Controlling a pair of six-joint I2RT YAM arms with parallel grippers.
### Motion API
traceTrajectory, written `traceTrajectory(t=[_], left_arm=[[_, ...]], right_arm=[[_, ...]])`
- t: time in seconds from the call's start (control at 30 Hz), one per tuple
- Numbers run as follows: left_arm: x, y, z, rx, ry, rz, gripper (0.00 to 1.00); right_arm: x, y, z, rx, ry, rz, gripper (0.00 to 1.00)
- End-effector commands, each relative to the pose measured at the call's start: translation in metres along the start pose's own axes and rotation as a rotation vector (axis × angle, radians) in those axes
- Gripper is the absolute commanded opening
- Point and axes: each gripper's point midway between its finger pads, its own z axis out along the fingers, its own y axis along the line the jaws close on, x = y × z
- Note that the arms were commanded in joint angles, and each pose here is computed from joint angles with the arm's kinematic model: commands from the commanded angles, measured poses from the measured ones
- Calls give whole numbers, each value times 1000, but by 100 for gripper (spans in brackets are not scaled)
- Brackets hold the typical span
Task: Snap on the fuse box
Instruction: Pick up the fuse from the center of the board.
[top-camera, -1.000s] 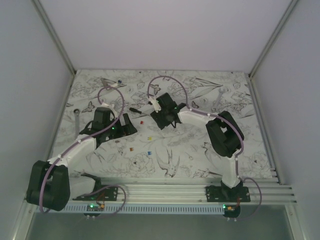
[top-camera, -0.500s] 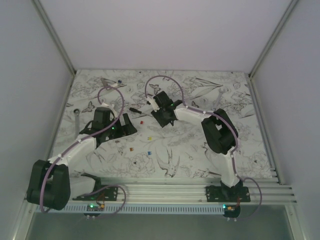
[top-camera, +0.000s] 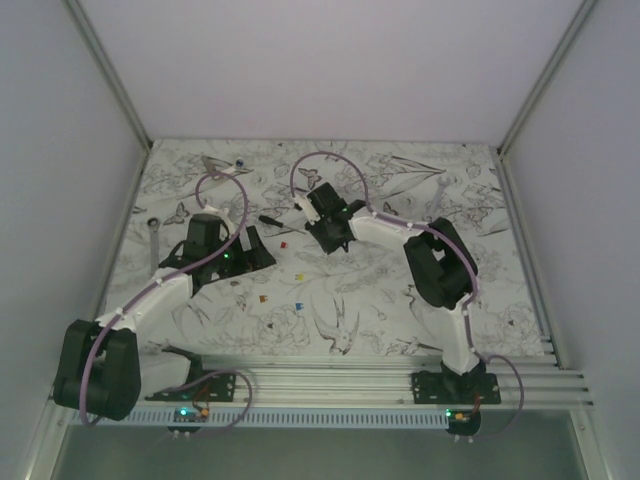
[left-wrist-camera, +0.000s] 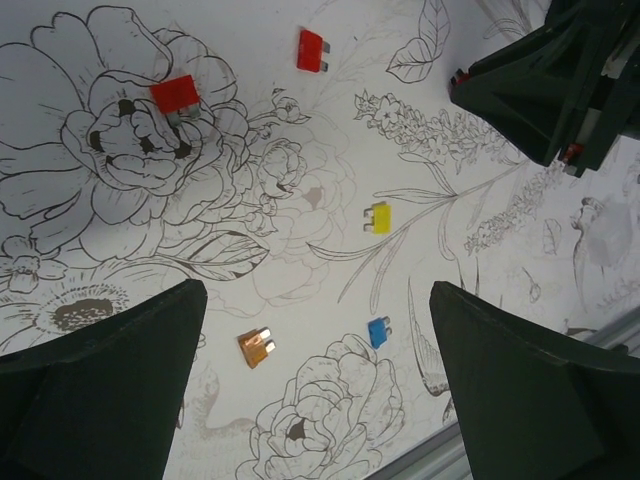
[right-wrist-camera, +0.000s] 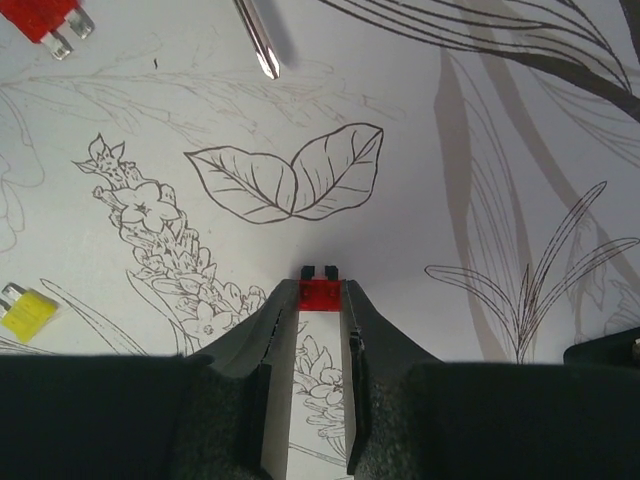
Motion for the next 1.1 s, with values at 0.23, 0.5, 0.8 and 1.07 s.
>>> traceTrajectory(t=[0.23, 0.5, 0.8, 1.07], left_arm=[[-6, -31, -1, 103, 21, -36, 100], [-7, -39, 0, 126, 25, -92, 98], [1, -37, 7, 105, 51, -84, 98], [-1, -33, 2, 83, 17, -68, 98]], right_arm=[[-3, 18, -40, -63, -101, -74, 24], [7, 17, -53, -47, -121, -57, 41], [24, 17, -49, 79, -62, 166, 53], [29, 20, -47, 170, 24, 278, 64]])
